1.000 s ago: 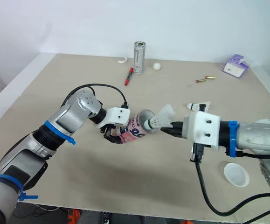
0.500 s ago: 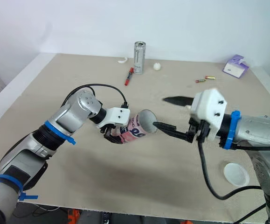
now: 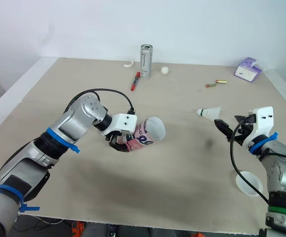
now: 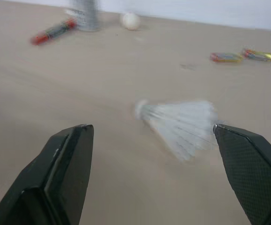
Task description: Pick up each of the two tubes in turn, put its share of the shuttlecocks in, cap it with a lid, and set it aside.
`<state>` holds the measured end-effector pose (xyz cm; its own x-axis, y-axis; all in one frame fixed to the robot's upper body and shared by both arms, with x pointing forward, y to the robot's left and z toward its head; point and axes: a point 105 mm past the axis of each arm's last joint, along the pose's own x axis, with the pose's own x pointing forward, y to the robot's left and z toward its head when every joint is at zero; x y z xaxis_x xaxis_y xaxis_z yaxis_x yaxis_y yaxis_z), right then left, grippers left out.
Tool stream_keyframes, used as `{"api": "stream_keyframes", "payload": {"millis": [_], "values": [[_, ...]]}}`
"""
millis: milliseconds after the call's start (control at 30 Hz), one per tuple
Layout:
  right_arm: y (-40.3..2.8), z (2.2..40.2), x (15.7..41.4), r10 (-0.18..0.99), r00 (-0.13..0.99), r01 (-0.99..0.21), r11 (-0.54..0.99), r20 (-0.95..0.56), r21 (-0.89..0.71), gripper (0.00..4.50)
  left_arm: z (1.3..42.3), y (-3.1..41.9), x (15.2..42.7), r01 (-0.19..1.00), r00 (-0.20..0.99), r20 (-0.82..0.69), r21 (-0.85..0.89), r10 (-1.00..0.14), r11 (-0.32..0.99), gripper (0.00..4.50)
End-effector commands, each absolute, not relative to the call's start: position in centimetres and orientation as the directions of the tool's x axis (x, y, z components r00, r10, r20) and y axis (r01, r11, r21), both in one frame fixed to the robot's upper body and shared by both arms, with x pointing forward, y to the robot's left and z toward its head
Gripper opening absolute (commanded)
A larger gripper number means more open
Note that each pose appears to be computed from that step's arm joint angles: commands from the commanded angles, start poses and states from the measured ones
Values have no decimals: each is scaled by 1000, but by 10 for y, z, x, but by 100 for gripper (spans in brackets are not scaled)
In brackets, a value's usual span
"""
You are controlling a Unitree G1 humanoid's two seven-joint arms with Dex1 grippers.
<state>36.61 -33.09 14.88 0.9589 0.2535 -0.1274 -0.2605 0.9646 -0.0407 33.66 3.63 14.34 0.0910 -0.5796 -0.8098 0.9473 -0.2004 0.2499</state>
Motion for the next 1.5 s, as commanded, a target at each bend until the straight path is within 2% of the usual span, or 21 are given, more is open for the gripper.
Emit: {"api": "stream_keyframes", "payload": {"millis": [33,500,533,567,600,633,667,700,733,767,800,833,900,967,1100,1267,1333,1400,1500], "values": [[-327,159,380,292,951,-298,953,-102,-49,442,144,36,334,945,94,-811,255,-577,-205,363],[-300,147,406,351,926,-354,935,-141,4,442,144,39,334,946,110,-810,263,-576,-189,363],[-299,146,408,352,925,-355,935,-142,7,418,144,39,334,946,110,-810,263,-576,-189,363],[-298,146,409,346,927,-349,937,-142,7,418,144,39,334,946,110,-810,263,-576,-189,363],[-298,146,410,342,929,-344,939,-142,7,376,144,38,334,946,110,-810,263,-576,-189,363],[-297,146,411,342,930,-343,939,-138,13,361,144,38,334,946,110,-810,263,-576,-189,363],[-297,146,412,342,930,-343,939,-137,14,307,144,39,334,946,110,-810,263,-576,-189,363],[-296,146,412,344,929,-345,938,-137,14,281,144,39,334,946,111,-810,263,-576,-188,363],[-296,146,413,344,929,-346,938,-136,14,234,144,39,334,946,111,-810,264,-576,-187,363],[-296,145,413,343,929,-345,939,-137,12,234,144,39,334,946,112,-810,264,-576,-186,363],[-296,145,413,341,930,-343,939,-139,8,177,144,39,335,947,113,-810,264,-576,-186,363],[-297,145,413,336,931,-339,941,-139,6,166,144,39,335,947,113,-809,264,-576,-185,363],[-298,144,413,331,933,-334,943,-139,4,48,144,39,335,947,113,-809,263,-577,-184,363],[-299,144,412,324,936,-328,945,-137,-6,7,144,40,334,948,112,-810,262,-576,-184,363],[-300,147,411,324,938,-332,942,-122,-46,7,143,41,334,948,110,-812,260,-573,-187,363],[-290,179,404,369,929,-365,901,-27,-233,7,143,39,334,947,105,-812,257,-575,-191,363],[-273,198,390,435,900,-404,841,6,-361,7,143,39,334,947,103,-812,256,-575,-193,363],[-247,220,363,532,847,-453,735,16,-504,7,143,39,334,948,101,-812,254,-575,-193,363],[-211,239,320,665,747,-529,571,-25,-628,7,143,41,334,949,101,-813,252,-573,-190,363]]}}
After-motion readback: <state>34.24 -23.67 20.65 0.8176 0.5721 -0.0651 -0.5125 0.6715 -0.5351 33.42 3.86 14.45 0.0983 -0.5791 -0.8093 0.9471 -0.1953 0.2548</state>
